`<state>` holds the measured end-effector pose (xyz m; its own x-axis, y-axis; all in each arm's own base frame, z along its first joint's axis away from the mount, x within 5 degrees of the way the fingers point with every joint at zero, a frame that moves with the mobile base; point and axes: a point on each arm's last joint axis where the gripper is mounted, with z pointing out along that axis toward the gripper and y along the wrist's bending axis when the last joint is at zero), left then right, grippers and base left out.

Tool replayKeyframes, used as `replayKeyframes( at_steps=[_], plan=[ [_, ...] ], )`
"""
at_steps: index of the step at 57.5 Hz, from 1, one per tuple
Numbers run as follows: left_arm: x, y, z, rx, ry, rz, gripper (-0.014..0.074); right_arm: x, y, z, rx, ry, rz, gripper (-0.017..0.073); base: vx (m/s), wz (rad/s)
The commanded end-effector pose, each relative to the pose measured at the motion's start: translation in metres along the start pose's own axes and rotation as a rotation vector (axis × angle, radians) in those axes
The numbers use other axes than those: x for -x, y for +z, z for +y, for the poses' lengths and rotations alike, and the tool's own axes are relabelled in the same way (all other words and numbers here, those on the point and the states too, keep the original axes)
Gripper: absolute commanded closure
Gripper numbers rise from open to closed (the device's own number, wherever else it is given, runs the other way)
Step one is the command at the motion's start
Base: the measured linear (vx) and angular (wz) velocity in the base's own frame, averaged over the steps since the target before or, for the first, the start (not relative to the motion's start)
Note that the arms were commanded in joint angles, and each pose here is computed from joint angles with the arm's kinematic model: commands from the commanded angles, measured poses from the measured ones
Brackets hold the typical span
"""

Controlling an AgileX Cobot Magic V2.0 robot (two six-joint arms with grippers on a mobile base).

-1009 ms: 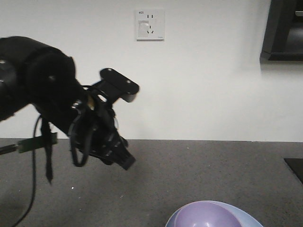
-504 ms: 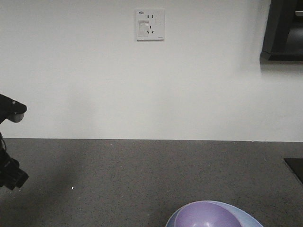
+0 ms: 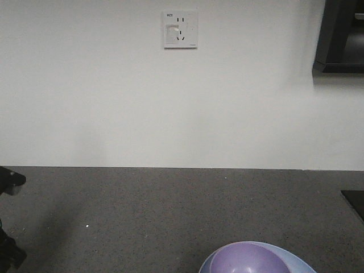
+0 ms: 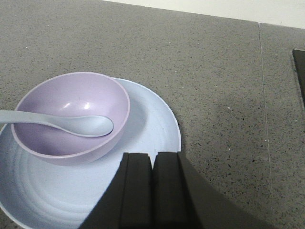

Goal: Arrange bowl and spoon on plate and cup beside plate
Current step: 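Move the left gripper to the brown paper cup and grasp it, then set the paper cup down beside the plate with the left gripper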

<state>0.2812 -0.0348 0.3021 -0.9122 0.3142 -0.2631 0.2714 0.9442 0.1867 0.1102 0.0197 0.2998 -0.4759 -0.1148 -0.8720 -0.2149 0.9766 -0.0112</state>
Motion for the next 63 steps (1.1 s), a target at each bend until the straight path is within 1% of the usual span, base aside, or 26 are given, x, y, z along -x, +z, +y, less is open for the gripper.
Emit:
replayKeyframes(
  at_steps=[1,2,5,6,8,9,11,12,19,23,25,30,31,33,39,42,52,56,63],
  plan=[
    [0.003,-0.006,0.003,0.014,-0.020,-0.070,0.0171,0.014,-0.004,-0.002,-0.020,-0.011,-0.095,0.0568,0.00,0.00],
    [0.004,-0.005,0.003,0.013,-0.021,-0.075,0.0195,0.014,-0.004,-0.002,-0.020,-0.011,-0.095,0.0568,0.00,0.00],
    [0.004,-0.006,0.003,0.011,-0.023,-0.084,0.0302,0.014,-0.004,-0.002,-0.020,-0.011,-0.095,0.0568,0.00,0.00],
    [0.005,-0.007,0.003,0.012,-0.024,-0.094,0.0359,0.014,-0.004,-0.002,-0.020,-0.011,-0.095,0.0568,0.00,0.00],
    [0.005,-0.008,0.003,0.013,-0.025,-0.103,0.0442,0.014,-0.004,-0.002,-0.020,-0.012,-0.095,0.0568,0.00,0.00],
    [0.005,-0.010,0.004,0.014,-0.025,-0.111,0.0507,0.014,-0.004,-0.002,-0.021,-0.012,-0.095,0.0568,0.00,0.00],
    [0.006,-0.013,0.004,0.016,-0.027,-0.121,0.0592,0.014,-0.004,-0.002,-0.021,-0.012,-0.095,0.0568,0.00,0.00],
    [0.006,-0.015,0.004,0.017,-0.028,-0.130,0.0603,0.014,-0.004,-0.002,-0.021,-0.012,-0.095,0.0568,0.00,0.00],
    [0.008,-0.035,0.005,0.013,-0.030,-0.194,0.0601,0.014,-0.004,-0.002,-0.020,-0.011,-0.094,0.0568,0.00,0.00],
    [0.010,-0.050,0.000,-0.009,-0.005,-0.233,0.0601,0.014,-0.004,-0.002,-0.020,-0.011,-0.094,0.0568,0.00,0.00],
    [0.011,-0.059,-0.006,-0.033,0.012,-0.256,0.0599,0.014,-0.004,-0.002,-0.020,-0.011,-0.094,0.0568,0.00,0.00],
    [0.017,-0.075,-0.026,-0.105,0.068,-0.314,0.0597,0.014,-0.004,-0.002,-0.020,-0.011,-0.094,0.0568,0.00,0.00],
    [0.018,-0.079,-0.032,-0.122,0.087,-0.328,0.0596,0.014,-0.004,-0.002,-0.020,-0.011,-0.094,0.0568,0.00,0.00],
    [0.020,-0.084,-0.041,-0.138,0.116,-0.346,0.0596,0.014,-0.004,-0.002,-0.020,-0.011,-0.094,0.0568,0.00,0.00],
    [0.025,-0.095,-0.073,-0.187,0.220,-0.389,0.0594,0.014,-0.004,-0.002,-0.019,-0.010,-0.094,0.0568,0.00,0.00],
    [0.028,-0.097,-0.088,-0.210,0.258,-0.393,0.0594,0.014,-0.004,-0.002,-0.019,-0.010,-0.094,0.0568,0.00,0.00],
    [0.038,-0.103,-0.131,-0.269,0.369,-0.404,0.0594,0.014,-0.004,-0.002,-0.020,-0.011,-0.095,0.0568,0.00,0.00],
    [0.042,-0.106,-0.145,-0.285,0.404,-0.405,0.0594,0.014,-0.004,-0.002,-0.020,-0.011,-0.094,0.0568,0.00,0.00],
    [0.051,-0.102,-0.167,-0.299,0.454,-0.364,0.0594,0.014,-0.004,-0.002,-0.020,-0.011,-0.093,0.0568,0.00,0.00]
  ],
)
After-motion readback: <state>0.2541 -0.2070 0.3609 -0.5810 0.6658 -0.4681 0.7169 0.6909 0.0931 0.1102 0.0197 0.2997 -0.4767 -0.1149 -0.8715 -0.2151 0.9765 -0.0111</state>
